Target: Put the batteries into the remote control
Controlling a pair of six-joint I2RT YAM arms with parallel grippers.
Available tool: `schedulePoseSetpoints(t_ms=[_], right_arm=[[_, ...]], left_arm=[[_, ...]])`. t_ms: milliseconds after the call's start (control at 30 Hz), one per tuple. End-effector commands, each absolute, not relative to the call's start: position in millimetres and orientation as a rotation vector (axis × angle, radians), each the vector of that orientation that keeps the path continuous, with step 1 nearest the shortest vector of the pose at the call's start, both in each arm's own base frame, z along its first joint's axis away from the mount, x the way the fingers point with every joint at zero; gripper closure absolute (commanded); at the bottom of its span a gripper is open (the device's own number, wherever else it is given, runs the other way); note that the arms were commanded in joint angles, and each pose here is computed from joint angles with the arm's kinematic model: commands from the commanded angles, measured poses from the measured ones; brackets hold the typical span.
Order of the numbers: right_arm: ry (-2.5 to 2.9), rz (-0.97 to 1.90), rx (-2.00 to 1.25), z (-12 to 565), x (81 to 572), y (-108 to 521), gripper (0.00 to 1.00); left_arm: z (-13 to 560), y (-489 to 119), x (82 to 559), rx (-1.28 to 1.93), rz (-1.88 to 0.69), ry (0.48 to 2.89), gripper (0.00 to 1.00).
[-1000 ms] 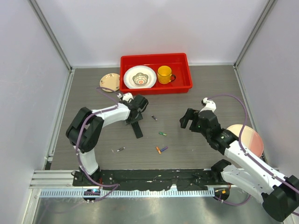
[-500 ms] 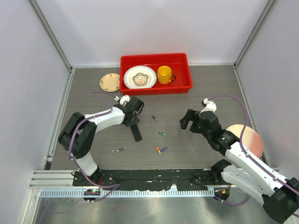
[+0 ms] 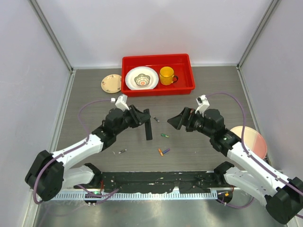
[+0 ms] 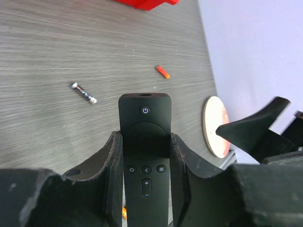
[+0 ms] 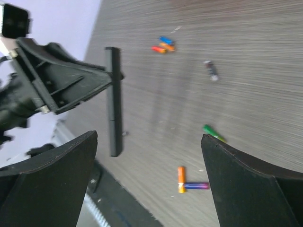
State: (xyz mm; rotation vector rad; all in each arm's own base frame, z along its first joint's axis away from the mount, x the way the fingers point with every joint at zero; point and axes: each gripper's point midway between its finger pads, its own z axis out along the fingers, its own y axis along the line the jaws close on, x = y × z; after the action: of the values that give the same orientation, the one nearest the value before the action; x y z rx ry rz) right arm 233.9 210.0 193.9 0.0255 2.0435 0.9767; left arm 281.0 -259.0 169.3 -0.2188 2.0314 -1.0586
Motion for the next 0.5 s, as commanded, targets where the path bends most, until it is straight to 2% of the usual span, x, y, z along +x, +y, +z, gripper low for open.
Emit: schedulePoseSetpoints(t_ms=[0,167,467], right_arm=[[1.883,1.391,-0.057,244.2,208.8,249.3,0.03],[1.824,1.561,-0.104,243.3,191.2,259.1,0.03],[1.678,1.658,-0.241,266.7,176.7,264.4,0.03]], left_arm=[[241.9,-269.9,271.2,-0.062,-1.272,1.683,1.00],[279.7,-267.3,256.9,-0.031,-1.400,1.472,1.00],[314.8,-282.8,241.3,-0.021,-1.693,1.303,1.00]])
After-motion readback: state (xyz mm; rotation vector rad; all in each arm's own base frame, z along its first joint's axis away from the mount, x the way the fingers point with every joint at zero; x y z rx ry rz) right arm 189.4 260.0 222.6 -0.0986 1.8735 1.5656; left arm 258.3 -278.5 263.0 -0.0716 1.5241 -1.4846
